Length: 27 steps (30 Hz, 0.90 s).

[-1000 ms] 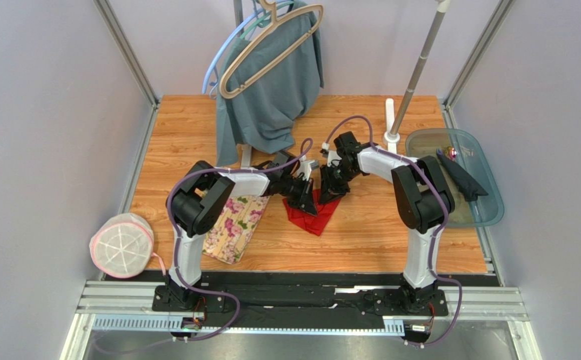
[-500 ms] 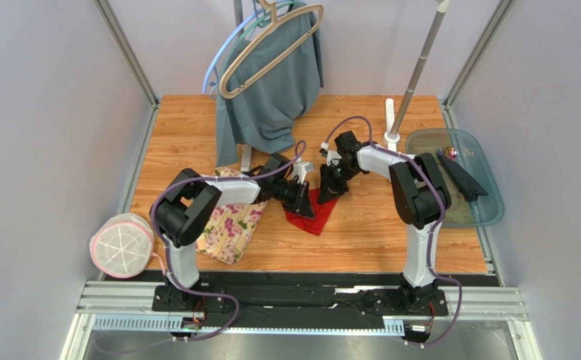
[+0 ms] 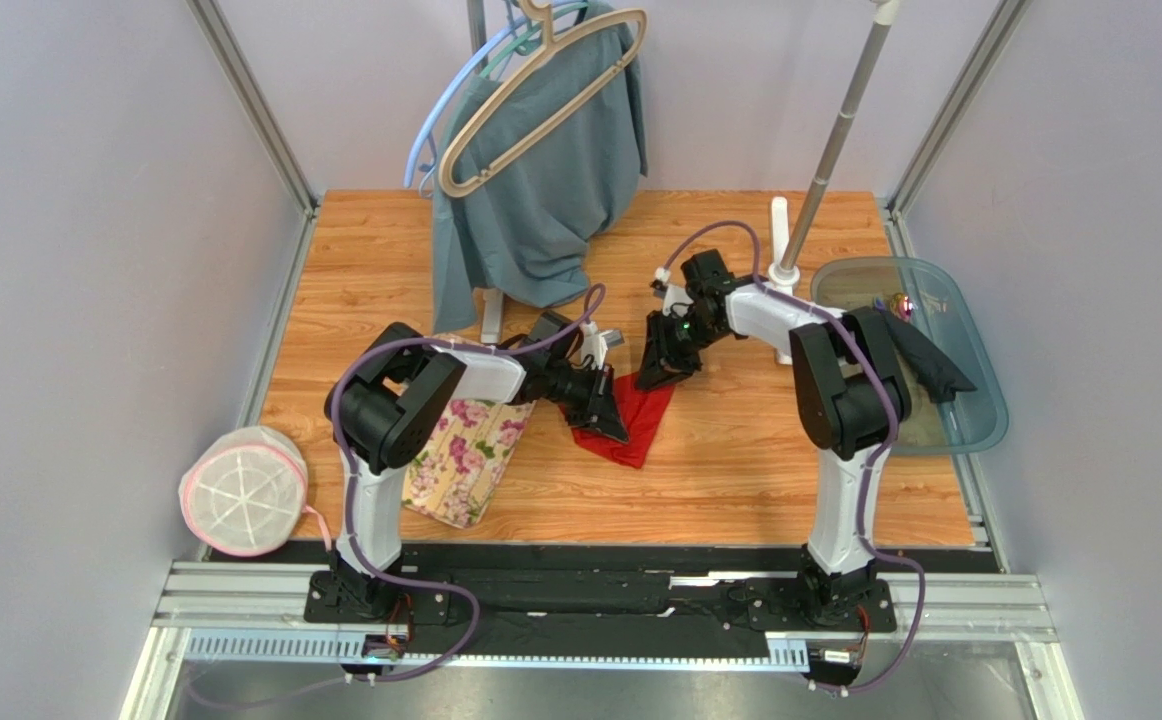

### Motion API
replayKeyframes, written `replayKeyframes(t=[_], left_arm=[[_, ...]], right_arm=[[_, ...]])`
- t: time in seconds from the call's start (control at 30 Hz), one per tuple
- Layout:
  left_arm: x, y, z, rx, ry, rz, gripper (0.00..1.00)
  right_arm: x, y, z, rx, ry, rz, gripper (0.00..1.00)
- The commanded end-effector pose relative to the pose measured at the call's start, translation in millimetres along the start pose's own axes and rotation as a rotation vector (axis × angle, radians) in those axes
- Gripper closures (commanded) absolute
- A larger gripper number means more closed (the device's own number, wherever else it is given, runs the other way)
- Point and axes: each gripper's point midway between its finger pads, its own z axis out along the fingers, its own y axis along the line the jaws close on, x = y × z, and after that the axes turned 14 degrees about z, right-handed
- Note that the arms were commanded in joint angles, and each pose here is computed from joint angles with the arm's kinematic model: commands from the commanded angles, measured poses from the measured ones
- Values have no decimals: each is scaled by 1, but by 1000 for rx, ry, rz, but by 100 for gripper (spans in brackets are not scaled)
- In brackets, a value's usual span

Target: Place the utensils on the paper napkin and roll it up

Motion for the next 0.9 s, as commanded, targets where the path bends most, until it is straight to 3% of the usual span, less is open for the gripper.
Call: replayKeyframes(t=[0.0,0.2,0.33,0.4,0.43,0.53,0.87], left_arm=[[14,28,4,-109,26,-15,94],[8,25,3,-105,11,-3,95],[9,26,4,-101,9,-8,95],[10,30,3,-111,2,-23,96],[13,32,5,-110,7,-39,96],[16,37,8,-115,14,-66,97],[12,40,8,-115,7,-62,97]], right_arm=[[-15,38,-43,-120,-127,6,75],[9,29,-34,-190,-71,100,77],[8,32,-31,-341,-42,140,79],[14,21,-30,-393,-38,260,80],[1,29,-35,-463,-97,214,81],[0,28,-38,-529,-118,276,83],[3,12,-17,-535,-85,342,92]])
